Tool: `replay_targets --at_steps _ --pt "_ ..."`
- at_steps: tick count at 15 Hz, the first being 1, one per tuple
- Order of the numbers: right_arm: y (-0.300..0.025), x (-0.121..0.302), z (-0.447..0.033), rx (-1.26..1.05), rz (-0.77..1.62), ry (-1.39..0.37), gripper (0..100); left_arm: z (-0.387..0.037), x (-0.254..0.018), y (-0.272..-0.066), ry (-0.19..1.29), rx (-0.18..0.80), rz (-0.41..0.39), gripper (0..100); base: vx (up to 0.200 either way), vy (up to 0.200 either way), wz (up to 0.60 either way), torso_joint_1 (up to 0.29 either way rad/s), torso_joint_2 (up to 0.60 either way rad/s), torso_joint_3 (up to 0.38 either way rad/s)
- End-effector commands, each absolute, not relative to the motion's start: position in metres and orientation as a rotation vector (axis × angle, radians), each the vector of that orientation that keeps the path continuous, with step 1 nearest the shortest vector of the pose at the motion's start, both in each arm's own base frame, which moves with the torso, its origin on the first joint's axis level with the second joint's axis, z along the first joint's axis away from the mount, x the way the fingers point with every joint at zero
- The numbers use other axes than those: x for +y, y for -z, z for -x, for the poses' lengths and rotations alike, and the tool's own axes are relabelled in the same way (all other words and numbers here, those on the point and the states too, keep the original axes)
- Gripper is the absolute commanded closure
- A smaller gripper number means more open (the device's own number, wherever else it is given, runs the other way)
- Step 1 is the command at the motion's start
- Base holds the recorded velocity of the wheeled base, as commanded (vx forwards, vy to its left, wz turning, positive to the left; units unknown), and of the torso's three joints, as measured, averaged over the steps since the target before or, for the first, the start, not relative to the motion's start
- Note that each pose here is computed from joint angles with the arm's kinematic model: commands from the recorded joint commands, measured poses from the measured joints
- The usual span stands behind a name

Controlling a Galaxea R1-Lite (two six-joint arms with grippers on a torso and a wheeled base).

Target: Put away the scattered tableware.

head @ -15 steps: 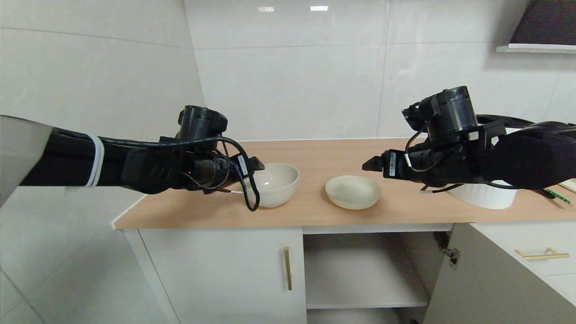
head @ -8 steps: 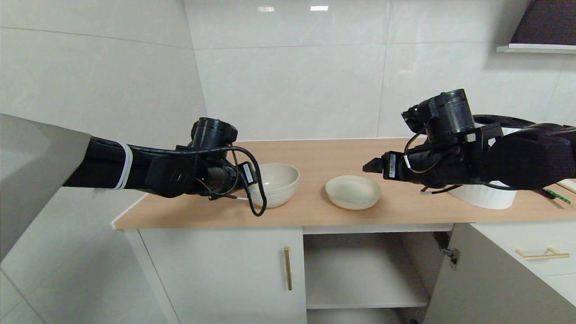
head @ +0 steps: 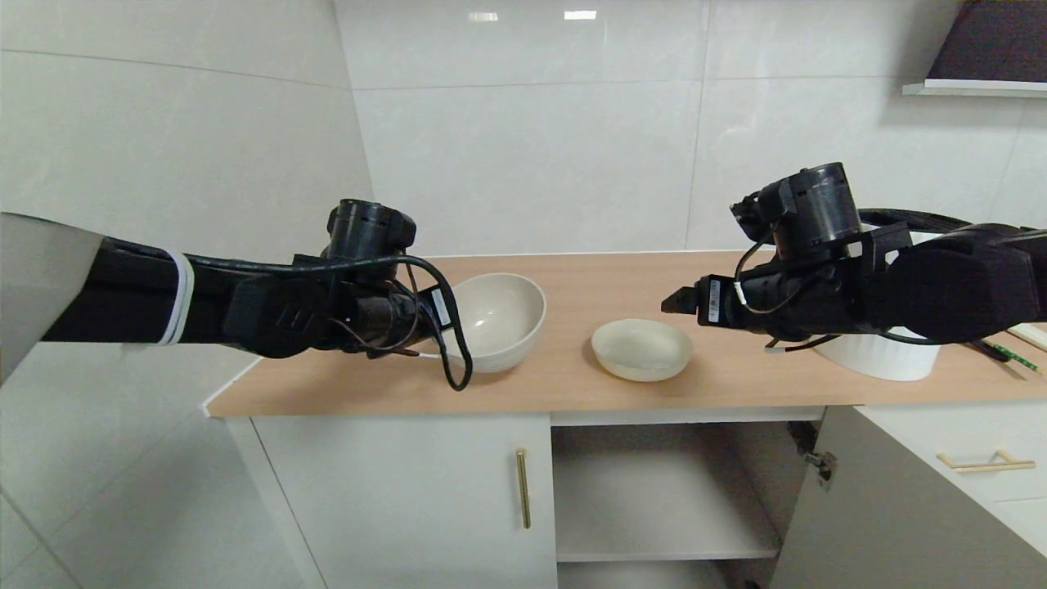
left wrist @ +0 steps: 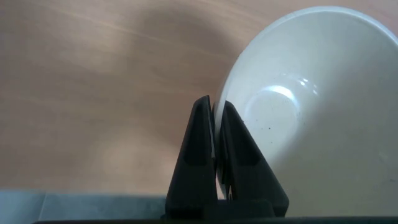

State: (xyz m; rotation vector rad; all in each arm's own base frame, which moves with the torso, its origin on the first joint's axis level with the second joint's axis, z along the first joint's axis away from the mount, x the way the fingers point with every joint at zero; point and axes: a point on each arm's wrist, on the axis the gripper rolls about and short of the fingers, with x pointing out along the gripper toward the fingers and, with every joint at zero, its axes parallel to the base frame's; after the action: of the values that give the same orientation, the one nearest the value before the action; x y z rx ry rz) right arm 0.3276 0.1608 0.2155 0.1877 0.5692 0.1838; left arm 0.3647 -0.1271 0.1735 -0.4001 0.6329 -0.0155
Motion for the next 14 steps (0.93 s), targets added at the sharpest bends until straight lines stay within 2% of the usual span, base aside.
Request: replay_targets --at_steps 1,8,14 --pt "-0.204 0.161 -0.338 0.591 -0.177 -0.154 0 -0.350 -0.124 -0.190 0.035 0.600 0.407 100 0.000 0.000 0.00 0.000 0.00 0.000" --pt "-0.152 0.174 -0.374 0.672 -0.092 -0.012 0 -0.340 -0.127 -0.195 0.052 0.596 0.404 100 0.000 0.000 0.00 0.000 0.00 0.000" --pt "-0.142 0.170 -0.383 0.681 -0.093 0.010 0 -0.339 -0.127 -0.198 0.053 0.591 0.407 100 0.000 0.000 0.00 0.000 0.00 0.000"
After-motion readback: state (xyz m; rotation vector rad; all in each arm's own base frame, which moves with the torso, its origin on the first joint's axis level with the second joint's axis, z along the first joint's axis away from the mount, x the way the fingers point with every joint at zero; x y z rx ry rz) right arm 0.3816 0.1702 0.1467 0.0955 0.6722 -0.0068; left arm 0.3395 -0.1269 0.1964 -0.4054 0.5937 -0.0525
